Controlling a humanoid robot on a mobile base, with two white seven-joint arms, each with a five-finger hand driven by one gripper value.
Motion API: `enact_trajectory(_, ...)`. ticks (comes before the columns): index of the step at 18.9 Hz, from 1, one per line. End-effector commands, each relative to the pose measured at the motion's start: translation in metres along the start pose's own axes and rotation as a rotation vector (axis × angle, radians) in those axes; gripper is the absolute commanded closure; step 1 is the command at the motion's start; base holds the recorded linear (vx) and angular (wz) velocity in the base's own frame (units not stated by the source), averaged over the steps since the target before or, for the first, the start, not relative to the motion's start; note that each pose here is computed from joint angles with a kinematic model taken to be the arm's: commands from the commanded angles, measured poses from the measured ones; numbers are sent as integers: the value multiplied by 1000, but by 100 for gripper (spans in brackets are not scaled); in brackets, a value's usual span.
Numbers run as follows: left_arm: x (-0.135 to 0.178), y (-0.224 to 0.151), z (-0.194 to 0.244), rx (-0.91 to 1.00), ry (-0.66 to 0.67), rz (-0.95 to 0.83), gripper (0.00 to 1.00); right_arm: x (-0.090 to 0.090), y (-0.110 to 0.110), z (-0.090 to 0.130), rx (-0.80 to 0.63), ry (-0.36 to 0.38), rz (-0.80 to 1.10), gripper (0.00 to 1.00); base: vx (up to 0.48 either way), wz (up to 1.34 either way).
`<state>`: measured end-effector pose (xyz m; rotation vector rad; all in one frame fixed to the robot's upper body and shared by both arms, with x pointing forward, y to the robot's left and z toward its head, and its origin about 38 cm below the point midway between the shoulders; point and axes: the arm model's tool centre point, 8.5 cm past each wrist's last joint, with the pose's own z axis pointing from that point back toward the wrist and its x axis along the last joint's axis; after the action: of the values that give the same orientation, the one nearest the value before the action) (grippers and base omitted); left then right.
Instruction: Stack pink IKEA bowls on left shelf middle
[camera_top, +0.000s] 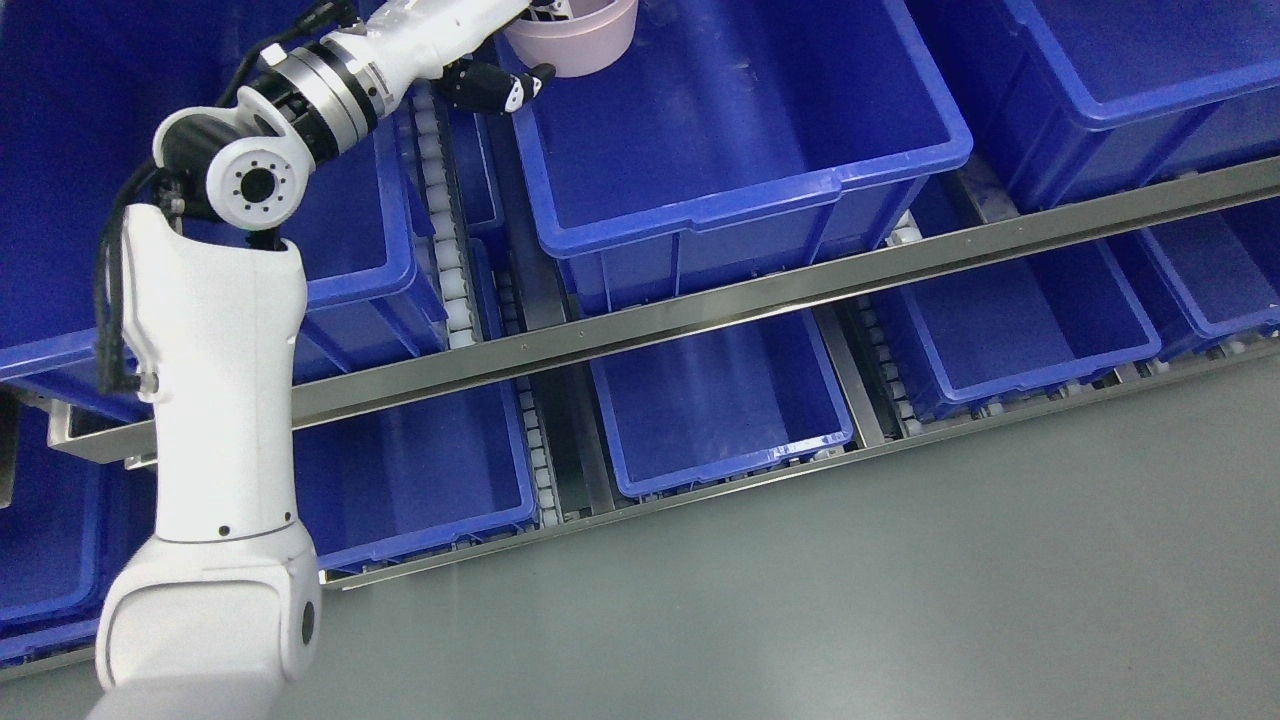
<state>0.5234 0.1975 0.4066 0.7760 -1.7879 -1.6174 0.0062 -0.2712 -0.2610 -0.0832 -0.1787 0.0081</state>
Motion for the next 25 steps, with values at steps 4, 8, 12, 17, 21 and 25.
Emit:
enact_trajectory(4, 22, -38, -24, -66, -50, 57, 92, 0, -11, 0, -17, 1, 1, 0, 0, 0)
enact_trajectory(8, 34, -33, -32, -45, -74, 74, 72, 0, -11, 0, -17, 1, 1, 0, 0, 0)
enact_trajectory(12, 41, -23, -37, 14, -90, 105, 48, 0, -11, 0, -17, 1, 1, 0, 0, 0)
enact_trajectory(17, -7, 16, -1, 541, 29, 368, 10, 0, -11, 0, -17, 1, 1, 0, 0, 0)
enact_trajectory(21, -38, 12, 41, 1020, 212, 925, 1, 0, -11, 0, -17, 1, 1, 0, 0, 0)
enact_trajectory(25, 0, -7, 52, 970, 195, 927, 0, 0, -11, 0, -17, 1, 1, 0, 0, 0)
